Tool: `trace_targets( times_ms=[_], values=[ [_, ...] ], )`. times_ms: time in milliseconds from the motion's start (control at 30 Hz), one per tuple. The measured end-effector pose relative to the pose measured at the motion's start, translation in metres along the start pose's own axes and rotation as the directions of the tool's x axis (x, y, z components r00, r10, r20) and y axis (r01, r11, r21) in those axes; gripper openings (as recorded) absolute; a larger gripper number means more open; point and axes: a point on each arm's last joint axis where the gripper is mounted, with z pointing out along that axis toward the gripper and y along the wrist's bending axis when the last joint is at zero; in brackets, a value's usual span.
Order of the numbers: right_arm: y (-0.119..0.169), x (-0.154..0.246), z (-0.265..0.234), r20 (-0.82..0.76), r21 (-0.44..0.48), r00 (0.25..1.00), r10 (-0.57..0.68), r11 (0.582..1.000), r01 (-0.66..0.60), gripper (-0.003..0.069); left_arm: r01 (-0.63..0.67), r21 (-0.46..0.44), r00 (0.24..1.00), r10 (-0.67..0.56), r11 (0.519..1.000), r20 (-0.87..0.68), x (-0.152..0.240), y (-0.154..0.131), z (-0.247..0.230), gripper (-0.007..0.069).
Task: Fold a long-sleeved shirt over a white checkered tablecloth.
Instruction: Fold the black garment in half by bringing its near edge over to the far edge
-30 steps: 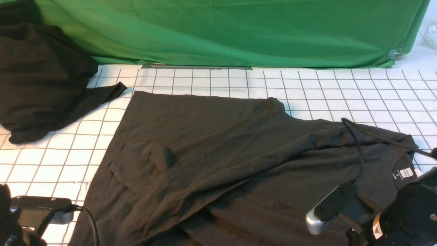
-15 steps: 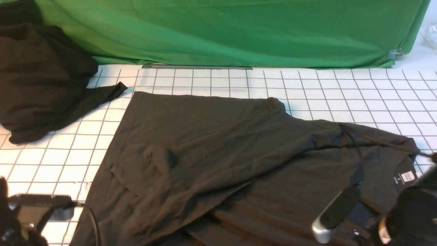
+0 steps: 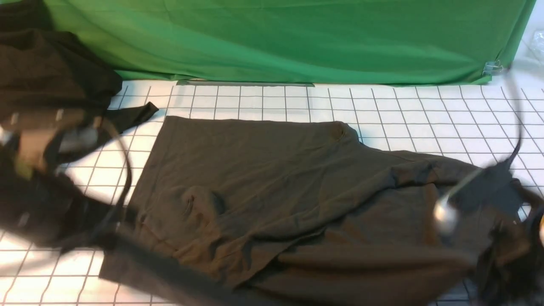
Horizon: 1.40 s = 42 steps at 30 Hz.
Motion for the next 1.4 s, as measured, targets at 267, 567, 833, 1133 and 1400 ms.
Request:
trace_targets(
  times_ms=[267, 567, 833, 1133, 1400],
  values=[
    [-0.054, -0.046, 0.007, -0.023, 0.029, 0.998, 0.051, 0.998, -0.051, 0.0027, 0.089, -0.011, 0.989, -0.087, 0.996, 0.117, -0.097, 0.011, 0.022, 0.0021],
    [-0.100, -0.124, 0.040, -0.013, 0.040, 1.000, 0.025, 0.999, -0.025, 0.0027, 0.167, 0.033, 0.967, -0.170, 0.985, 0.191, -0.202, 0.038, 0.071, 0.0021],
    [-0.123, -0.181, 0.083, -0.018, 0.039, 1.000, -0.017, 0.999, 0.018, 0.0027, 0.230, 0.006, 0.963, -0.228, 0.973, 0.140, -0.245, 0.067, 0.147, 0.0021],
    [-0.132, -0.200, 0.123, 0.061, 0.070, 0.998, -0.021, 0.997, 0.016, 0.0108, 0.244, 0.009, 0.954, -0.242, 0.970, 0.177, -0.256, 0.076, 0.181, 0.0036],
    [-0.136, -0.206, 0.121, 0.136, 0.086, 0.986, 0.091, 0.991, -0.103, 0.0366, 0.224, -0.015, 0.946, -0.214, 0.974, 0.245, -0.261, 0.080, 0.185, 0.0269]
  ],
)
